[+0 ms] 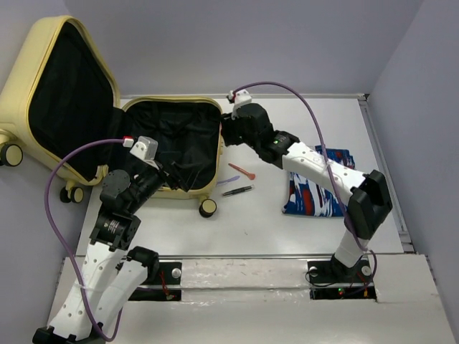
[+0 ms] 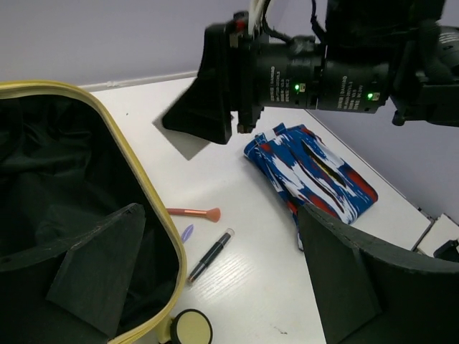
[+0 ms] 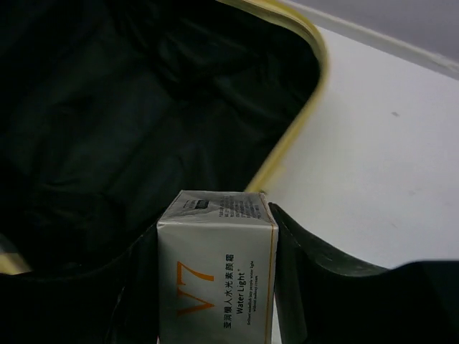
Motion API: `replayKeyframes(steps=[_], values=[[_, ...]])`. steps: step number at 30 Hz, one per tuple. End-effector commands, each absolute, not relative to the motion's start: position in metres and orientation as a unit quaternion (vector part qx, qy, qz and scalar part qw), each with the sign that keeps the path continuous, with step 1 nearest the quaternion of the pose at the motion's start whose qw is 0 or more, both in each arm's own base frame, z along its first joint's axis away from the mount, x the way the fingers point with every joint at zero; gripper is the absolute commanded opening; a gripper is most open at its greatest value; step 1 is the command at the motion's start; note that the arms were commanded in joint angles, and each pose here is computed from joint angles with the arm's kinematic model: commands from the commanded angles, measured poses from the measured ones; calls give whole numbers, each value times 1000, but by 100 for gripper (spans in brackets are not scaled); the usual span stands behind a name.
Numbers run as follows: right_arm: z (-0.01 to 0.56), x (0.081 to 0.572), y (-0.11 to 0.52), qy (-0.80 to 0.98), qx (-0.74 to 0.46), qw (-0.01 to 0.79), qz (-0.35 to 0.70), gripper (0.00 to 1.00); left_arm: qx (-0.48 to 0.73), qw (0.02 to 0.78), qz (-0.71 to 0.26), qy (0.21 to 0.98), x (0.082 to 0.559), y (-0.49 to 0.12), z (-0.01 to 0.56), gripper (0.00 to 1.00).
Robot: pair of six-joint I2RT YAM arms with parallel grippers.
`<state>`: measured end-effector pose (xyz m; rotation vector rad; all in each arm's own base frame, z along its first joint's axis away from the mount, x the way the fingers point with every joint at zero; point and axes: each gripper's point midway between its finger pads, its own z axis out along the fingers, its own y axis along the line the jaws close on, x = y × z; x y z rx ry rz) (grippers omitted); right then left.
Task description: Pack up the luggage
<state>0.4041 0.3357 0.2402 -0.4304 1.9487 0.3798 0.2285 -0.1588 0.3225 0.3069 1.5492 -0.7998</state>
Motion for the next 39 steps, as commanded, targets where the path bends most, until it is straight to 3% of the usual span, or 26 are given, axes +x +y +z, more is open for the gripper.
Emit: replayKeyframes(steps=[1,2,3,4,8,11,13,14,17,24,31,35,37,38,39], values=[[308,379,444,733,-243,554,312,34,131,667,-336,652,227,-151,351,99],[310,379,456,728,-248,551,322,48,129,668,-335,652,227,-151,351,99],[306,382,471,729,-260,538,335,95,126,669,-331,653,228,-149,351,99],[286,384,472,745,-262,521,323,100,125,669,-330,654,229,-148,350,99],[268,396,441,772,-244,529,253,100,124,670,-329,654,228,-148,350,99],[259,395,402,788,-223,527,228,85,124,669,-329,654,228,-148,350,99],[216,398,362,818,-204,498,202,69,125,669,-331,654,228,-149,351,99],[215,395,349,819,-200,497,203,53,124,667,-332,655,228,-149,350,99],[162,386,318,847,-211,456,175,37,125,669,-331,653,227,-148,351,99],[78,388,290,883,-246,378,132,46,123,668,-330,656,229,-148,349,99],[44,376,301,886,-284,321,176,48,122,665,-330,659,231,-149,347,99],[23,381,289,901,-270,311,137,47,122,664,-331,660,232,-149,346,99],[16,383,282,906,-265,309,116,40,122,664,-330,660,232,-149,346,99],[16,388,274,909,-256,316,92,25,122,665,-330,659,231,-149,346,99],[16,388,268,911,-251,318,80,18,122,664,-330,660,231,-149,346,99]])
